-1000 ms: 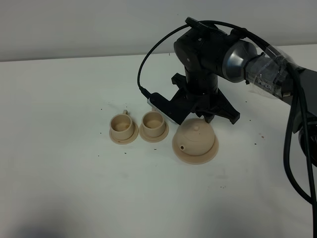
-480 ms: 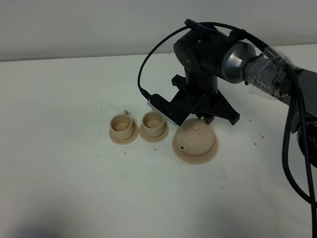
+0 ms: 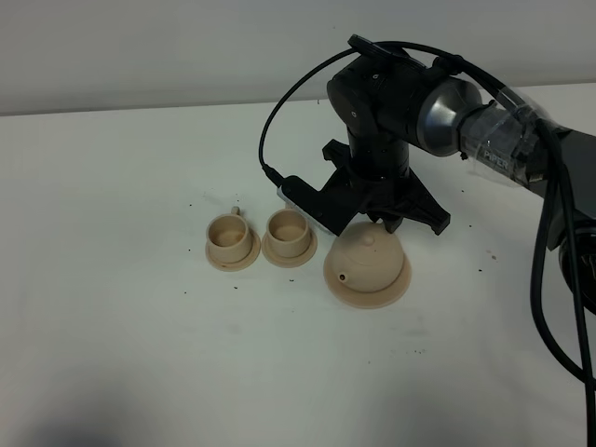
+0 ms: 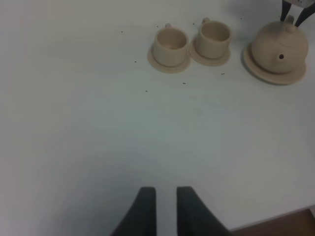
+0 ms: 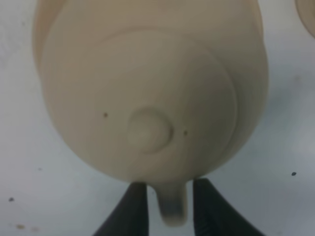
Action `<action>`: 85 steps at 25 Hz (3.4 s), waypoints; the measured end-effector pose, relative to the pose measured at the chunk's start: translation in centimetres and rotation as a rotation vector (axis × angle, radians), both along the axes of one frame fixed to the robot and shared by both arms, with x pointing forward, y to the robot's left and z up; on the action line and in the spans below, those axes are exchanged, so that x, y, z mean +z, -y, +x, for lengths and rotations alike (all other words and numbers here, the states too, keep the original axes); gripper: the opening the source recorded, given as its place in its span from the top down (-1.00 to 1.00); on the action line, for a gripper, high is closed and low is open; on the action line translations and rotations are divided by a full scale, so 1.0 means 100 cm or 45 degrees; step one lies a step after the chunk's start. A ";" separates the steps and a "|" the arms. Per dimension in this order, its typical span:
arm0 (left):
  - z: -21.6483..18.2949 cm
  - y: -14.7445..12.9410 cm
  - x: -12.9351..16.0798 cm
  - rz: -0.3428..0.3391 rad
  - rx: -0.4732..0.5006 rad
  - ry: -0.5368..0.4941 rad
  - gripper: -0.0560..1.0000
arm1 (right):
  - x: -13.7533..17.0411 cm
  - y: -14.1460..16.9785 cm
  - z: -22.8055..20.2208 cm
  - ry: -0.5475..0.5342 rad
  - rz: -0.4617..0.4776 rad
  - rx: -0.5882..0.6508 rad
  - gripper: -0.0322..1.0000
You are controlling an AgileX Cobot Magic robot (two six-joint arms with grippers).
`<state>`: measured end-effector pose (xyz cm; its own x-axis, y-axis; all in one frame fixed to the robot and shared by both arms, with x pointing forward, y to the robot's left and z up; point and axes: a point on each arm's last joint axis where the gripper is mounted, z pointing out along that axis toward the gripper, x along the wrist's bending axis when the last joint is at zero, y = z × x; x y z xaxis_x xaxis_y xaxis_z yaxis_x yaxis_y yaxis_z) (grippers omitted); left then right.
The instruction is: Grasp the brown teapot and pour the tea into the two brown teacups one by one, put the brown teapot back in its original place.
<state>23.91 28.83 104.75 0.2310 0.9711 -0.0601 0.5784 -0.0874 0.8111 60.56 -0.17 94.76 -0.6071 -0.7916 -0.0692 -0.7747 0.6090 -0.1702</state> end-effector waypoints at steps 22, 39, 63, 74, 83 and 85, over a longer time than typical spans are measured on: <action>0.000 0.000 0.000 0.000 0.000 0.000 0.66 | -0.005 0.003 0.005 0.018 -0.012 -0.051 0.48; 0.000 0.000 0.000 0.001 -0.001 0.000 0.66 | -0.005 0.005 0.003 -0.005 -0.022 -0.059 0.71; 0.000 0.000 0.000 0.001 -0.001 0.000 0.66 | -0.001 0.012 0.007 -0.054 0.046 -0.103 0.72; 0.000 0.000 0.000 0.001 -0.001 0.000 0.66 | 0.004 0.024 0.015 -0.118 0.148 -0.192 0.72; 0.000 0.000 0.000 0.001 -0.001 0.000 0.66 | 0.007 0.032 0.020 -0.121 0.170 -0.248 0.72; 0.000 0.000 0.000 0.000 0.000 0.000 0.66 | 0.010 0.033 0.021 -0.114 0.175 -0.253 0.72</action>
